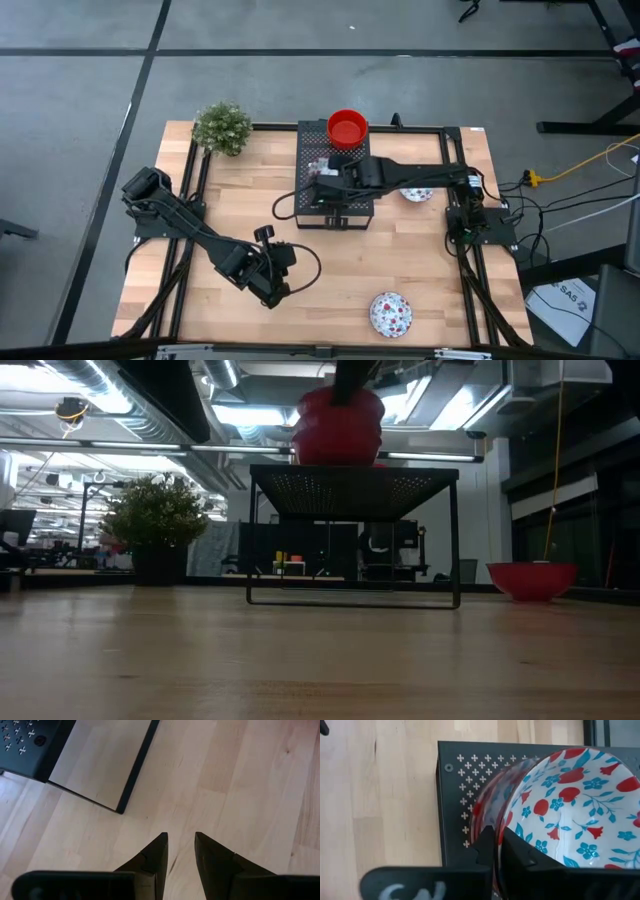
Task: Pick & Place Mini bowls
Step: Stack the middle white patterned bowl on top of the other white patterned bowls on the shelf
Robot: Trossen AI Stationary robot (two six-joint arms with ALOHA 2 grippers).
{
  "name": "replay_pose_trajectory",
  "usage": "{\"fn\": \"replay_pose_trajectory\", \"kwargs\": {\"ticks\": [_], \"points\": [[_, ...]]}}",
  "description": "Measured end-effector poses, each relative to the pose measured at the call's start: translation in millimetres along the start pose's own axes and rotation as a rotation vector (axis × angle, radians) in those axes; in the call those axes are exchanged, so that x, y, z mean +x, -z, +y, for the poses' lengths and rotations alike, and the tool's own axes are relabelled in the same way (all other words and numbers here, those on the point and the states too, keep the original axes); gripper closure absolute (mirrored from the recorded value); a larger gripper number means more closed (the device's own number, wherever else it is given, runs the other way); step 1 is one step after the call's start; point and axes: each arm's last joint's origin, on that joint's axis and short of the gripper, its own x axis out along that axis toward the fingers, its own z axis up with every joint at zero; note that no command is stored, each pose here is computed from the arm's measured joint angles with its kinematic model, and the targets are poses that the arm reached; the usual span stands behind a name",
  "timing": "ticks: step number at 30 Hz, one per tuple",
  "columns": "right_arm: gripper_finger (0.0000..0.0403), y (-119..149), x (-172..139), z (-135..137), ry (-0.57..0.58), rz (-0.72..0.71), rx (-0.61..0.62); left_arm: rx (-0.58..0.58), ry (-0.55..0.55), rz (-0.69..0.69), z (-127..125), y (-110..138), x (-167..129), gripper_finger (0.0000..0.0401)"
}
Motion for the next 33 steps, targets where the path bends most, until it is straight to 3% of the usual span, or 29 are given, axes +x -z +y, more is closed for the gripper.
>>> {"fn": "replay_pose_trajectory", "kwargs": {"ticks": [22,33], "points": [[0.0357,-0.8,6.3,1.1,-0.03,-0.003,0.003,-0.01,0.003,0.005,1.4,-1.7,1.6,0.0311],[0.0264,-1.2,4.3,-1.6,-0.024,-0.01,0.006,-0.012,0.019,0.016,0.6,-1.6,1.5,0.0311]]}}
